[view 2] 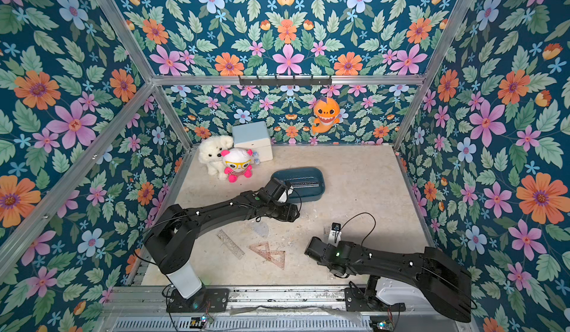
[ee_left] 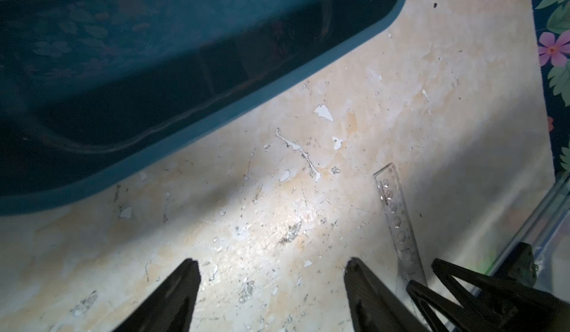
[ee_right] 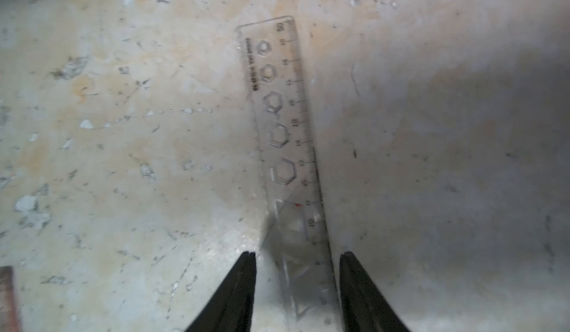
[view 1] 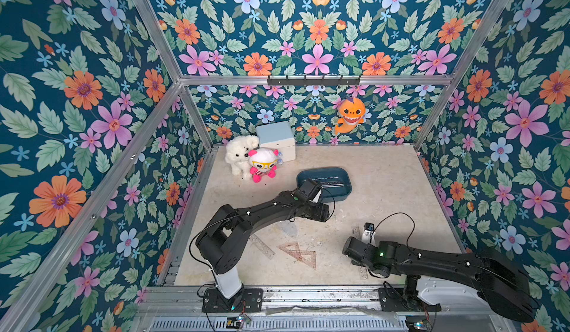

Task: Put the scattered rulers into the storage box
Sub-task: Move the ruler to the center of the board.

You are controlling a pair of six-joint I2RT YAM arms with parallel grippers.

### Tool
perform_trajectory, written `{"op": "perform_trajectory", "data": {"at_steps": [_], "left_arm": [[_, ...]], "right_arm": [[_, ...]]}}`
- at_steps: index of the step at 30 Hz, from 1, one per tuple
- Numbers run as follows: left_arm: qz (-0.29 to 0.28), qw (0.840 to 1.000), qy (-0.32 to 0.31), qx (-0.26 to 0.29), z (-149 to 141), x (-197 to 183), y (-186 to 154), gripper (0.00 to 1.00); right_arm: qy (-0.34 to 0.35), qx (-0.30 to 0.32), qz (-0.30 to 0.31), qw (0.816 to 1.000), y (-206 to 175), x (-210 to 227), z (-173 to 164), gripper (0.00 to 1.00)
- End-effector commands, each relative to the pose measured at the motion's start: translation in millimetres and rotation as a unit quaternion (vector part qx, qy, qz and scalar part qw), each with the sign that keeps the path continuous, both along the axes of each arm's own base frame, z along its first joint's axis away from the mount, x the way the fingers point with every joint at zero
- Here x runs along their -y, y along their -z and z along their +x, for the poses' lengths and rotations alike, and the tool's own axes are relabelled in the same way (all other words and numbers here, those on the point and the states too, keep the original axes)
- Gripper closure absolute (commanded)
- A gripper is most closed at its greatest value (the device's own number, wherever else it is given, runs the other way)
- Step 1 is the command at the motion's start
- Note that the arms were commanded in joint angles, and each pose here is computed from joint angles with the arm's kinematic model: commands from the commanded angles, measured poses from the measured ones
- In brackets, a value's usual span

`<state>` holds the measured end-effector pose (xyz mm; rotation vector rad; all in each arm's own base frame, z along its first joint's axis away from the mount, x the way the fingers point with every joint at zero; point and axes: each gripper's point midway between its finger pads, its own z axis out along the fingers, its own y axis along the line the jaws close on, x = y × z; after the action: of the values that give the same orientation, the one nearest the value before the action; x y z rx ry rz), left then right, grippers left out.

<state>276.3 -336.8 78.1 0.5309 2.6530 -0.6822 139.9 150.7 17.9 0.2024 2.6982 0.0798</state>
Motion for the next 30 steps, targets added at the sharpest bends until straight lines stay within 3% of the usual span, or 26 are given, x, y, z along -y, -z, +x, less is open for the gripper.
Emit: {"op": "perform_trajectory", "data": {"at_steps": [1, 12, 30], "left_arm": [[0.001, 1.000, 0.001, -0.006, -0.5, 1.5, 1.8, 0.21], [0.002, 1.000, 0.006, -0.016, 1.0, 4.7, 10.9, 0.22], [-0.037, 0.998, -0.004, -0.047, 6.4, 2.0, 17.9, 0.22]], "right_arm": [[0.025, 0.005, 0.010, 1.000, 8.5, 5.2, -1.1, 0.55], [0.020, 0.017, 0.015, 1.000, 21.9, -3.0, 5.2, 0.69], [-0.053, 0.012, 0.044, 0.998, 20.4, -79.3, 64.8, 0.69]]}}
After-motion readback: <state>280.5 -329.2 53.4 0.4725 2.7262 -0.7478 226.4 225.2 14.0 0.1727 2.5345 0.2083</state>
